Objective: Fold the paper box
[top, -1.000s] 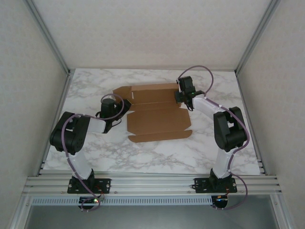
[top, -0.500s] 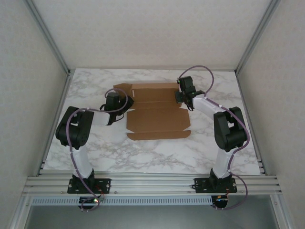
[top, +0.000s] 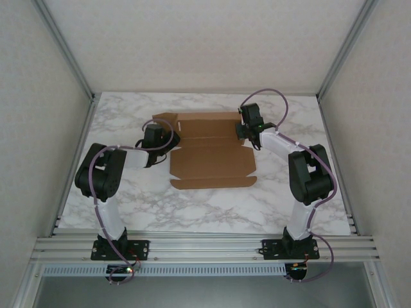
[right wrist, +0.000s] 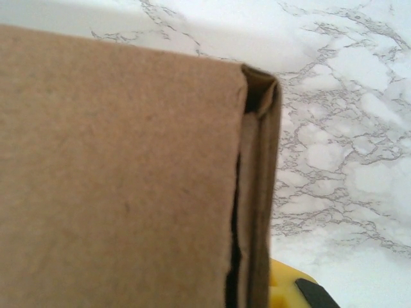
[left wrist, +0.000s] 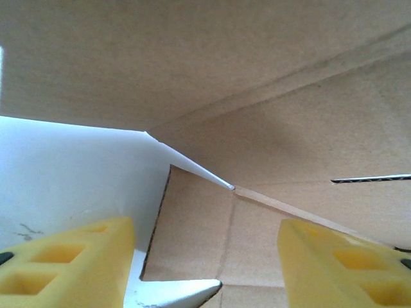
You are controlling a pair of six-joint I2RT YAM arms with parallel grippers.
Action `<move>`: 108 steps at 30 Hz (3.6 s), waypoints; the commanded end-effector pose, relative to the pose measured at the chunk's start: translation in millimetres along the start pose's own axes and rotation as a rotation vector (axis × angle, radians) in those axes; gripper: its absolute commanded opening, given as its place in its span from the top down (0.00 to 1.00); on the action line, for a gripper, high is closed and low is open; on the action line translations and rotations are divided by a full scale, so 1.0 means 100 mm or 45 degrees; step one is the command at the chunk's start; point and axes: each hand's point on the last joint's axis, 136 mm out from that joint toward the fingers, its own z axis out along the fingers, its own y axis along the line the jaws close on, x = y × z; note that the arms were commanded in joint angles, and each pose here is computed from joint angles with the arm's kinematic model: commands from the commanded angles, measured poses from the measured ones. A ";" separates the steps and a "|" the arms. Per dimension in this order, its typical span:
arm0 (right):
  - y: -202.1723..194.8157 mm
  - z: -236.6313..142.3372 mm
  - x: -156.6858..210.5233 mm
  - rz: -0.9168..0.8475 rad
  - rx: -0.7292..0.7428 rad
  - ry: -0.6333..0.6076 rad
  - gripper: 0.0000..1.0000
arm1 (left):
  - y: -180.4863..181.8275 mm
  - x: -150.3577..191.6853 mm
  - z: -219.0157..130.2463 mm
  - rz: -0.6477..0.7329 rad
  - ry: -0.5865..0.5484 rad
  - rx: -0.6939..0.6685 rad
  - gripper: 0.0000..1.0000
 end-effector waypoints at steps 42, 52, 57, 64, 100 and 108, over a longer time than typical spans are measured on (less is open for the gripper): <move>0.00 -0.08 0.16 -0.054 0.032 0.073 0.97 | -0.73 0.47 0.26 0.121 0.247 0.269 0.45; -0.22 -0.07 0.01 -0.115 0.111 0.021 0.97 | -0.98 0.11 -0.71 0.292 0.067 0.350 0.43; -0.27 -0.08 -0.03 -0.182 0.118 -0.004 0.97 | -1.09 -0.32 -1.37 0.419 -0.170 0.356 0.43; -0.26 -0.07 -0.03 -0.176 0.080 -0.004 0.97 | -0.40 -1.07 -1.52 0.287 -0.408 0.044 0.43; -0.16 0.01 0.01 -0.127 0.019 0.044 0.96 | -0.31 -0.35 -0.69 0.522 -0.039 0.198 0.46; -0.13 0.02 0.04 -0.102 0.002 0.054 0.96 | -0.54 -0.22 -0.83 0.510 -0.090 0.266 0.44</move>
